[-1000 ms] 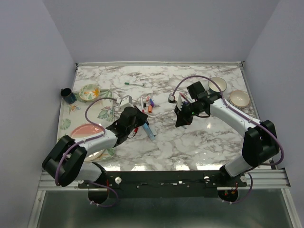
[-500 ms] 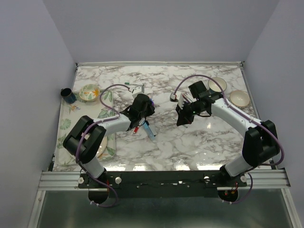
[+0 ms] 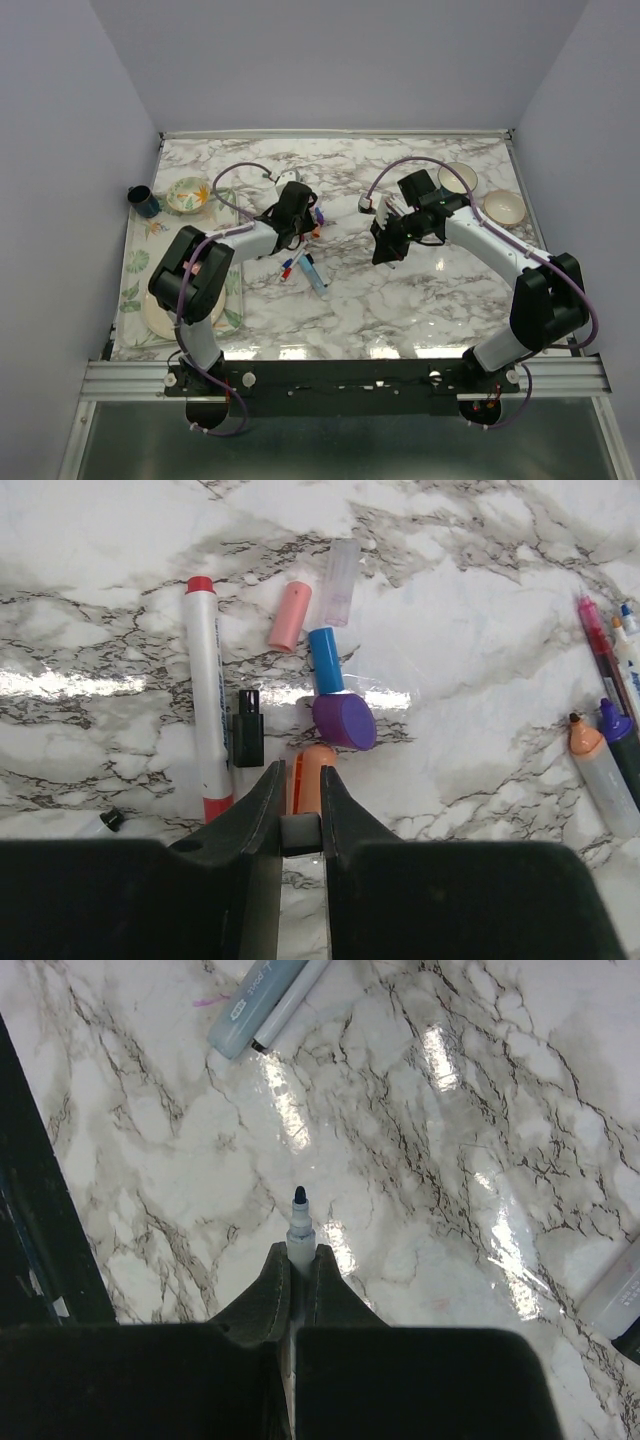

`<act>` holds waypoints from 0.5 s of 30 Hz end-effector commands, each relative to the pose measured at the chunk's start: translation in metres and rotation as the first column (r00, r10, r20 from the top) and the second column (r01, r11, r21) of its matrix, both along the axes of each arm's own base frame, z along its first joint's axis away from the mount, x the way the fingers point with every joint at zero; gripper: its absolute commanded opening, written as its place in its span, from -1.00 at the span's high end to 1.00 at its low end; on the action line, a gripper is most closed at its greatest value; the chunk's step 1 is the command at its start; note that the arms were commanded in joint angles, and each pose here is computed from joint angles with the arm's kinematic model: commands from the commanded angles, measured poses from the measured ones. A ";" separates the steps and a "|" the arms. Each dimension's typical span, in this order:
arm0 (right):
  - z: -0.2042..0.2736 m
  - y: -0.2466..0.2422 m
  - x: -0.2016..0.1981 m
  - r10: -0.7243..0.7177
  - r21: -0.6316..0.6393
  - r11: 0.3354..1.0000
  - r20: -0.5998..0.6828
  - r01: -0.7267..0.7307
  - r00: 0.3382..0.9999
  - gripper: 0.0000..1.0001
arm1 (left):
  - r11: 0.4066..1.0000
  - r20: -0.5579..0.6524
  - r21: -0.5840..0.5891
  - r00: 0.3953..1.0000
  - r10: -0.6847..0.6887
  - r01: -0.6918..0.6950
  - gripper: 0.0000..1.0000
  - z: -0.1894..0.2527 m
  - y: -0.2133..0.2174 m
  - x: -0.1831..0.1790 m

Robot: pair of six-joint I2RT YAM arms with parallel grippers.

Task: Open the pen caps
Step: Place the pen cap on the table with the left arm

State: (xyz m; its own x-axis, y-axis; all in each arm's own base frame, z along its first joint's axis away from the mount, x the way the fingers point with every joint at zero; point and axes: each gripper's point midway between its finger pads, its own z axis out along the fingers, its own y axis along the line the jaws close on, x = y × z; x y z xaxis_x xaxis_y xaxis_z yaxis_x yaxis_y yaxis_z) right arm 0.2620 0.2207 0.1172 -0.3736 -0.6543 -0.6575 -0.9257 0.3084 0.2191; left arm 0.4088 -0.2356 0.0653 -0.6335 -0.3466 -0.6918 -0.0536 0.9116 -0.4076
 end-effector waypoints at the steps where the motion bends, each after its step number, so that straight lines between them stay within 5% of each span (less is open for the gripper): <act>1: 0.006 -0.001 0.001 -0.008 0.013 1.000 0.012 0.008 1.000 0.99 | 0.999 -0.046 0.048 0.999 -0.022 0.024 0.48 -0.014 0.005 0.002; 15: 0.006 -0.002 0.001 -0.010 0.020 1.000 0.005 0.010 1.000 0.99 | 0.998 -0.053 0.058 0.998 -0.028 0.031 0.19 -0.012 0.008 0.007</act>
